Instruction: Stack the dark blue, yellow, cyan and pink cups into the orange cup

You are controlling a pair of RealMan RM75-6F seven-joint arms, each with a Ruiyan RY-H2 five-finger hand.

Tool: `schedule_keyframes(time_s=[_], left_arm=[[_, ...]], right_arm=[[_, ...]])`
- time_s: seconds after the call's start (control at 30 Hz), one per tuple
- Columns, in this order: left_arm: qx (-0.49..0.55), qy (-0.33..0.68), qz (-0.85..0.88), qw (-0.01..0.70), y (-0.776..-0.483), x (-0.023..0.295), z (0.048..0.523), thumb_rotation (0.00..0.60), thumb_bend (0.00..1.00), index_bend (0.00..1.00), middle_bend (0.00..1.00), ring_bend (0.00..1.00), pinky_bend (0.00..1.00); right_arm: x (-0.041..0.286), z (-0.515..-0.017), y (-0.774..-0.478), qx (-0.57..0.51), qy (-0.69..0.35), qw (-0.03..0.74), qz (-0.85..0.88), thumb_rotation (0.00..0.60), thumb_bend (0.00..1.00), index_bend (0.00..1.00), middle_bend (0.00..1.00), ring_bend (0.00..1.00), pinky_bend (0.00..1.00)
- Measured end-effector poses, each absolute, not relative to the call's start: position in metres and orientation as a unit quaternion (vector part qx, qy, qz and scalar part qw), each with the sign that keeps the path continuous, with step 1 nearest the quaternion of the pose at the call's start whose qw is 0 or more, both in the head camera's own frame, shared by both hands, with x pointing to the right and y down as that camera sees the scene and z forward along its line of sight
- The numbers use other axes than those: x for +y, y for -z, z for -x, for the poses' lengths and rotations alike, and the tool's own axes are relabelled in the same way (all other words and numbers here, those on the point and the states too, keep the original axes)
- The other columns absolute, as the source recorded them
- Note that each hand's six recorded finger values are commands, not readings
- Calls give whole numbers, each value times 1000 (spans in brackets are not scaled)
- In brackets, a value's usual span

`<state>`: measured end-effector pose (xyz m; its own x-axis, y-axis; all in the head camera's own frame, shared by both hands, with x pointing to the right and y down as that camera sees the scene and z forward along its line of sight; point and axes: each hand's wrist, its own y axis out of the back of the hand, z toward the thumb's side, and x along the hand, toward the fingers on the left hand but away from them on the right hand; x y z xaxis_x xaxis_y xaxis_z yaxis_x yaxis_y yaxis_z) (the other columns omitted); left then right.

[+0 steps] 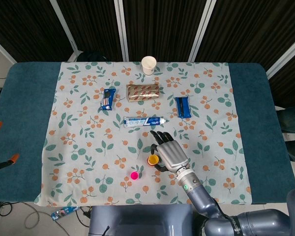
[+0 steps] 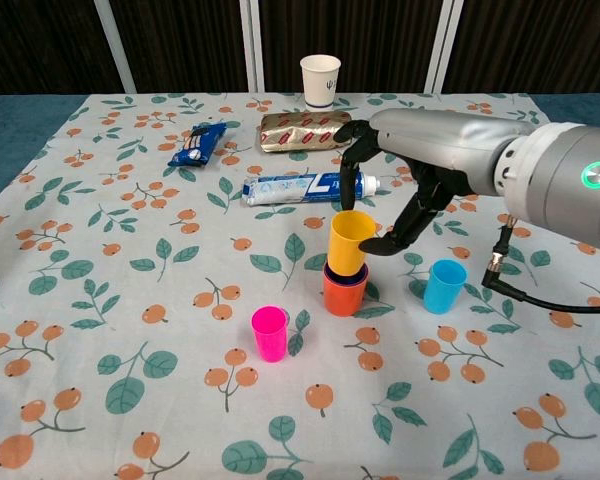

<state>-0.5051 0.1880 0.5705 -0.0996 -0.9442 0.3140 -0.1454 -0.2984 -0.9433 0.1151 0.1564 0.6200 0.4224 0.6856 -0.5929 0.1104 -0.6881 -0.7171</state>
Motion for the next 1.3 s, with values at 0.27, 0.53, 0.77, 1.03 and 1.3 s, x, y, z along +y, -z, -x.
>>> schedule_keyframes(time_s=[0.27,0.53,0.77,1.03,1.3], left_arm=[[478,568,570,352,-570,188,505,600,122,97,10,0,0],[477,568,570,353,-569,188,505,600,122,97,9,0,0],[478,568,570,353,-569,188,505,600,122,100,9,0,0],[481,566,569,353,-567,189,505,600,122,103,10,0,0],[478,567,571,353,-568,190,503,600,122,108,9,0,0]], right_arm=[[154,-116,-631,-250,-485,294,785,600,351,485,0,69,112],[159,-121,-638,-239,-495,292,782,600,351,74,0,21,112],[159,-130,-634,-235,-507,288,778,600,350,156,0,21,112],[157,-164,-629,-255,-525,289,759,600,350,275,0,20,112],[172,-191,-639,-261,-535,271,756,600,350,307,0,20,112]])
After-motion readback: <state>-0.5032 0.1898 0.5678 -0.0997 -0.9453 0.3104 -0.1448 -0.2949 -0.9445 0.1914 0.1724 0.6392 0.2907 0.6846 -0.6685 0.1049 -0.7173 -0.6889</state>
